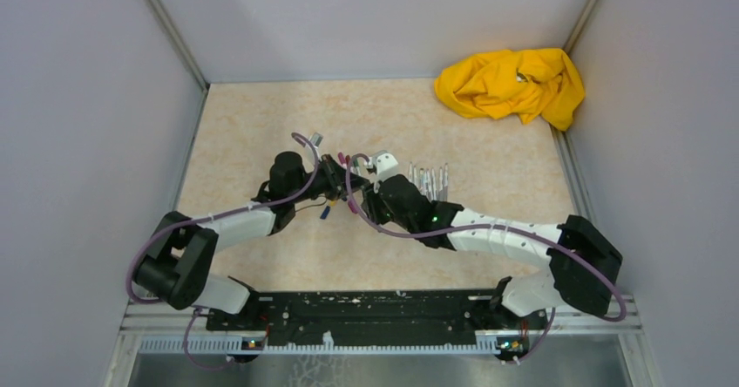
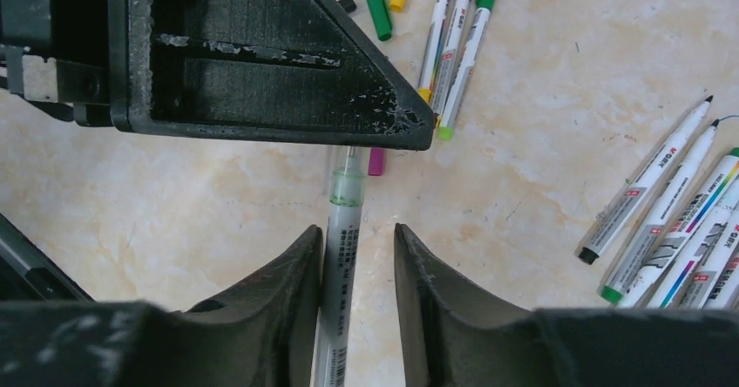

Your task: Open the pen caps

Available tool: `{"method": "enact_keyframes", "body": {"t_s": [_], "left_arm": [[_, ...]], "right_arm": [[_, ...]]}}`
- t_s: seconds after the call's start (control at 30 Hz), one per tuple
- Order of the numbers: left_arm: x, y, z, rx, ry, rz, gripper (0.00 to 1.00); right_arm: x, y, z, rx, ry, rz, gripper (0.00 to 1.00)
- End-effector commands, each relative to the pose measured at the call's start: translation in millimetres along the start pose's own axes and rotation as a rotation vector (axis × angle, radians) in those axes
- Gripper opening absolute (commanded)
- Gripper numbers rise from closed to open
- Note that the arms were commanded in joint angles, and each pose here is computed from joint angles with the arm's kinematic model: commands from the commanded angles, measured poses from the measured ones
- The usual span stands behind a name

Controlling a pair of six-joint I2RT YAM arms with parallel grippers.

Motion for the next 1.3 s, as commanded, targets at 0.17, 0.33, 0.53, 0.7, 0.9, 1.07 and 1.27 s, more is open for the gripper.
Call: {"method": "enact_keyframes", "body": {"t_s": [0.17, 0.33, 0.53, 0.7, 0.9, 1.07, 1.27], "left_arm": [[-1.1, -2.8, -7.5, -0.046, 0.039, -0.051, 0.0], [4.5, -17.5, -5.7, -0.119, -0.033, -0.153, 0.0], [15.3, -46.1, -1.3, -0.21, -0.096, -0.264, 0.0], [25.2, -72.1, 0.3, -0.189, -0.14, -0.287, 0.0], [27.6, -89.4, 5.7, -0.142, -0.203, -0.285, 0.0], [27.0, -92.4, 12.6, -0.149, -0.217, -0.283, 0.0], [24.7, -100.0, 18.6, -0.16, -0.229, -0.303, 0.0]], "right_arm": [[7.4, -15.9, 11.2, 0.05, -0.052, -0.039, 0.0], [3.4, -4.7, 3.0, 0.072, -0.036, -0.024, 0.0], [-2.5, 22.9, -14.5, 0.104, -0.007, 0.012, 0.0], [-17.6, 44.3, -33.2, 0.13, 0.009, 0.014, 0.0], [-30.8, 51.6, -42.0, 0.143, 0.009, 0.005, 0.0], [-33.2, 53.7, -44.3, 0.145, 0.01, 0.006, 0.0], [-36.3, 59.2, -46.6, 0.154, -0.002, 0.013, 0.0]]}}
Point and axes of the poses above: each gripper's point midway between its finger pads, its own x axis out along the fingers, its own z axis along the line the jaws close on, y = z × x, the point moved 9 cm from there along -x, back along the fingers, and after that the axes turned 14 degrees about x, right-handed, at the moved point
